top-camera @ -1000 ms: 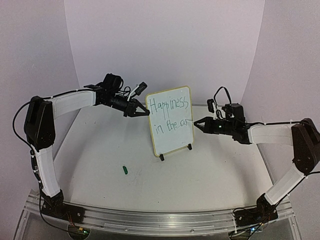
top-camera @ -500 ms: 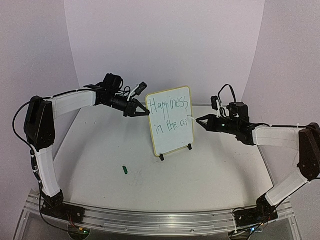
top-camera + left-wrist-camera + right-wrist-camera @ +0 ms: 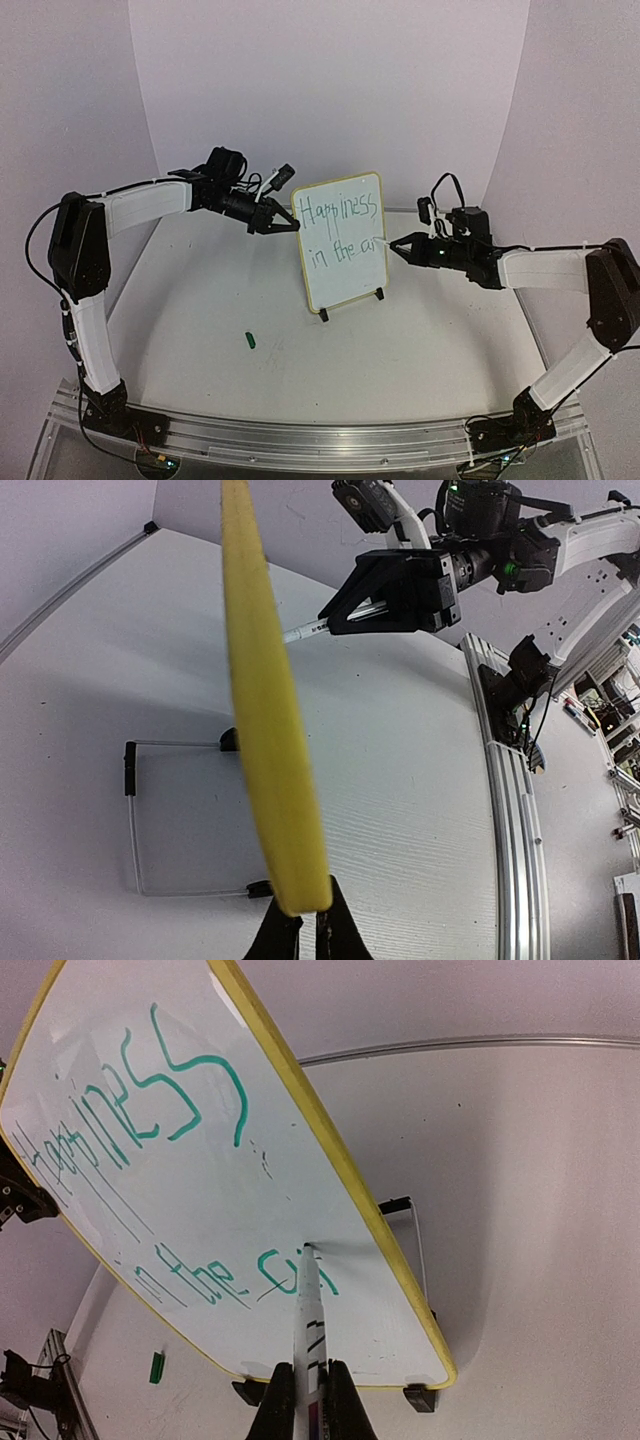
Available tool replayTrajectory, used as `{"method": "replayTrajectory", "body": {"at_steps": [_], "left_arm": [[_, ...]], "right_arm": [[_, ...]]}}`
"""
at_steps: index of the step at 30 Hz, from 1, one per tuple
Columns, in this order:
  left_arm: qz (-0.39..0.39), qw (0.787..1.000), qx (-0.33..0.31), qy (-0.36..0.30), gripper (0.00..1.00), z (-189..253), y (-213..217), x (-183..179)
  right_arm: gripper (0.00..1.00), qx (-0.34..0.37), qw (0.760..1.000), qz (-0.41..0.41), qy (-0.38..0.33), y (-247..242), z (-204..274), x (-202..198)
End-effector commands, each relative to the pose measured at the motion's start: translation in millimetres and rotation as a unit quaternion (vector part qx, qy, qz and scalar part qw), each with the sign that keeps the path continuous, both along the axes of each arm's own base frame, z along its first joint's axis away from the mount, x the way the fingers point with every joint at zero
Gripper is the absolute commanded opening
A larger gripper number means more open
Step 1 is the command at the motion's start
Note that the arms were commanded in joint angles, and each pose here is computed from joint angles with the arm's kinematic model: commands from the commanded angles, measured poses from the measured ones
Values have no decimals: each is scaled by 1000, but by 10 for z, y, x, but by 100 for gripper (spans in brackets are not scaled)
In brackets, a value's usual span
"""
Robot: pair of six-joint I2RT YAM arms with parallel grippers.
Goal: Write a sentence on the whiteboard
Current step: Write on the whiteboard with the whiteboard marker without the cap.
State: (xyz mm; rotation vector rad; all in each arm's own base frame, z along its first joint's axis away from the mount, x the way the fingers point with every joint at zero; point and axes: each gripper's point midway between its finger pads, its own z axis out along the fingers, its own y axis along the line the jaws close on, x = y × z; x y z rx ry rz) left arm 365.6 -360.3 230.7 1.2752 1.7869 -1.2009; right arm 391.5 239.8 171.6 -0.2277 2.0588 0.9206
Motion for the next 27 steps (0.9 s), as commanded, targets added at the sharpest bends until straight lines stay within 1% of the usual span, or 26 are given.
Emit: {"method": "replayTrajectory", "body": {"at_steps": [1,6,11,16,27], "left_arm": [[-9,997,47,52,0,-278,-52,-229],[-10,998,47,51,0,-279,-51,-228],[-10,998,47,51,0,-279,-52,-232],[-10,998,47,50,0,-271,-54,-236],[-10,998,47,51,0,-270,-55,-234]], "right_arm": [[0,12,999,-24,-30,-13,202,158],[0,6,998,-45,-30,-92,186,156],[0,6,999,-44,-28,-98,176,136],[0,4,1000,-29,-8,-53,20,105],[0,-7,999,-24,32,-88,-311,-46]]}}
